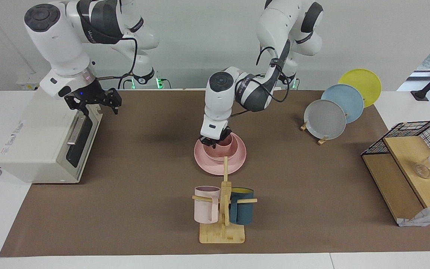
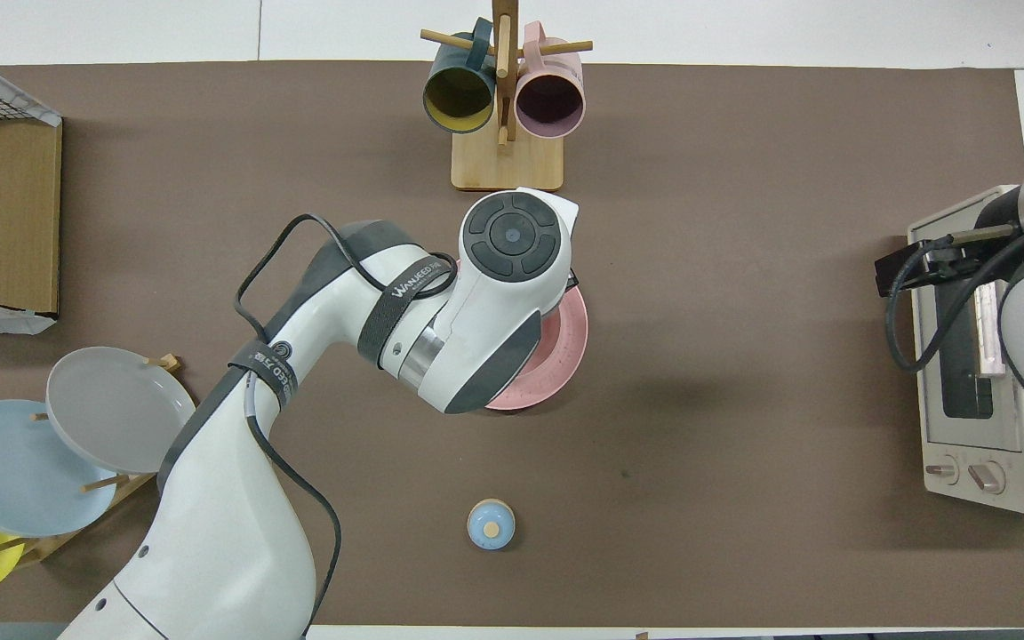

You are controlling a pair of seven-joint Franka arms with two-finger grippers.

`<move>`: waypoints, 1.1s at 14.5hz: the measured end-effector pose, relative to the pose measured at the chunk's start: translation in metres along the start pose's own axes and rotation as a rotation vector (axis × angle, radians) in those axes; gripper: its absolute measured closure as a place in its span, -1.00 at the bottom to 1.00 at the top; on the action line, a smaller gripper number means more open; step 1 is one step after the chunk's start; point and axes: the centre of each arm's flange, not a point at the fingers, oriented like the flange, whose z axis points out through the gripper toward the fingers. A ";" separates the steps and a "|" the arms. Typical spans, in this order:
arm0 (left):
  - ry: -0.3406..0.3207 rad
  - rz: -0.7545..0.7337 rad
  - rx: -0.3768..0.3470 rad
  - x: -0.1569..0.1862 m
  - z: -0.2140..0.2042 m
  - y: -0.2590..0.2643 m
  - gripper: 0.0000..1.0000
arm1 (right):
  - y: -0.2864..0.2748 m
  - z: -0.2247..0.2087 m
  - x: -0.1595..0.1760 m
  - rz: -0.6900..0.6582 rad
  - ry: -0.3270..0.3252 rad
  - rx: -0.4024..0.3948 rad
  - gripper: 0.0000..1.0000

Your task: Organize tableware

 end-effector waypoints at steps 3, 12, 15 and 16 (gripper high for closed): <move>-0.001 0.000 0.001 -0.001 0.006 -0.001 0.81 | 0.003 0.000 0.000 0.004 0.000 0.000 -1.00; 0.046 -0.035 -0.023 0.028 -0.087 -0.030 -1.00 | 0.014 -0.007 -0.002 0.025 0.014 0.001 -1.00; 0.063 -0.025 -0.020 0.072 -0.167 -0.097 -1.00 | 0.016 -0.013 -0.005 0.029 0.008 0.002 -1.00; 0.065 -0.006 -0.014 0.084 -0.186 -0.120 -1.00 | 0.017 -0.016 -0.007 0.031 0.006 0.002 -1.00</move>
